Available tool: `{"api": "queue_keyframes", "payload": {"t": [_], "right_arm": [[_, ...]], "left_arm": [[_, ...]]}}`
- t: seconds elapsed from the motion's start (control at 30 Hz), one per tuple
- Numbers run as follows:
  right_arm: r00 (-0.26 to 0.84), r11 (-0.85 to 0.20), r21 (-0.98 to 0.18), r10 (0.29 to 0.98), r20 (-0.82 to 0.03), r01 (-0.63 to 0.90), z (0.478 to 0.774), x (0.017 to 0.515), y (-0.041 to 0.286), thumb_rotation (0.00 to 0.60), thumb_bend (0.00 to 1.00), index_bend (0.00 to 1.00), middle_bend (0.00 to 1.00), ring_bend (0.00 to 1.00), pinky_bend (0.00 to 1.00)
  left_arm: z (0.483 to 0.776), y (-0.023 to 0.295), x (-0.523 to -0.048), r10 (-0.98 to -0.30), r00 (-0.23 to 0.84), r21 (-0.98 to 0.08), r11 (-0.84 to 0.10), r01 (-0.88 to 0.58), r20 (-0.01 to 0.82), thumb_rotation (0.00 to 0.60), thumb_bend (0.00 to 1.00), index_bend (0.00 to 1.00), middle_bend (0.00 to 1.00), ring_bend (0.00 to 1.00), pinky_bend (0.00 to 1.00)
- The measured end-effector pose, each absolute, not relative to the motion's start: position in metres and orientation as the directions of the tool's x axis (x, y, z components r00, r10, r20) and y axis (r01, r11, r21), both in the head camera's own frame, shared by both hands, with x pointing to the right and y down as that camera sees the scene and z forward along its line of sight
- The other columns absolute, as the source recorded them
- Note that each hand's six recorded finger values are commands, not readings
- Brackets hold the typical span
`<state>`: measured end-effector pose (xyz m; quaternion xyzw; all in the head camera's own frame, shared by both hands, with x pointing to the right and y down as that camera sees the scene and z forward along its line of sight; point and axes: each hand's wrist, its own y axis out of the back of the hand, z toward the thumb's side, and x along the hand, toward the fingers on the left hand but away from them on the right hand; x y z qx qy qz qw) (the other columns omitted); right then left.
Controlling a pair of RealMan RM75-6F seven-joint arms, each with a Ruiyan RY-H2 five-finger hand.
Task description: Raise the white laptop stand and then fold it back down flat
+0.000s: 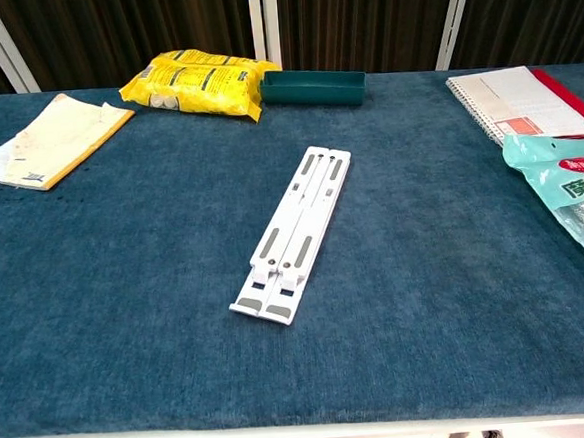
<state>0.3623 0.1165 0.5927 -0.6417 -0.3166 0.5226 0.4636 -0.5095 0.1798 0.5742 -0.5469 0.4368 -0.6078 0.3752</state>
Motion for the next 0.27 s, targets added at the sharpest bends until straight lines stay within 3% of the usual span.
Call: {"api": "queue_keyframes", "payload": {"t": [0.1, 0.27], "right_arm": [[0.133, -0.368, -0.929, 0.920, -0.368, -0.024, 0.573, 0.408, 0.142, 0.600, 0.14, 0.00, 0.13, 0.00, 0.00], [0.020, -0.359, -0.931, 0.933, -0.358, 0.063, 0.550, 0.453, 0.182, 0.600, 0.14, 0.00, 0.13, 0.00, 0.00]], "left_arm": [[0.564, 0.201, -0.508, -0.935, -0.118, -0.943, -0.331, -0.045, 0.334, 0.600, 0.00, 0.11, 0.04, 0.03, 0.17], [0.549, 0.231, -0.493, -0.939, -0.075, -0.941, -0.330, -0.077, 0.335, 0.600, 0.00, 0.11, 0.04, 0.03, 0.16]]}}
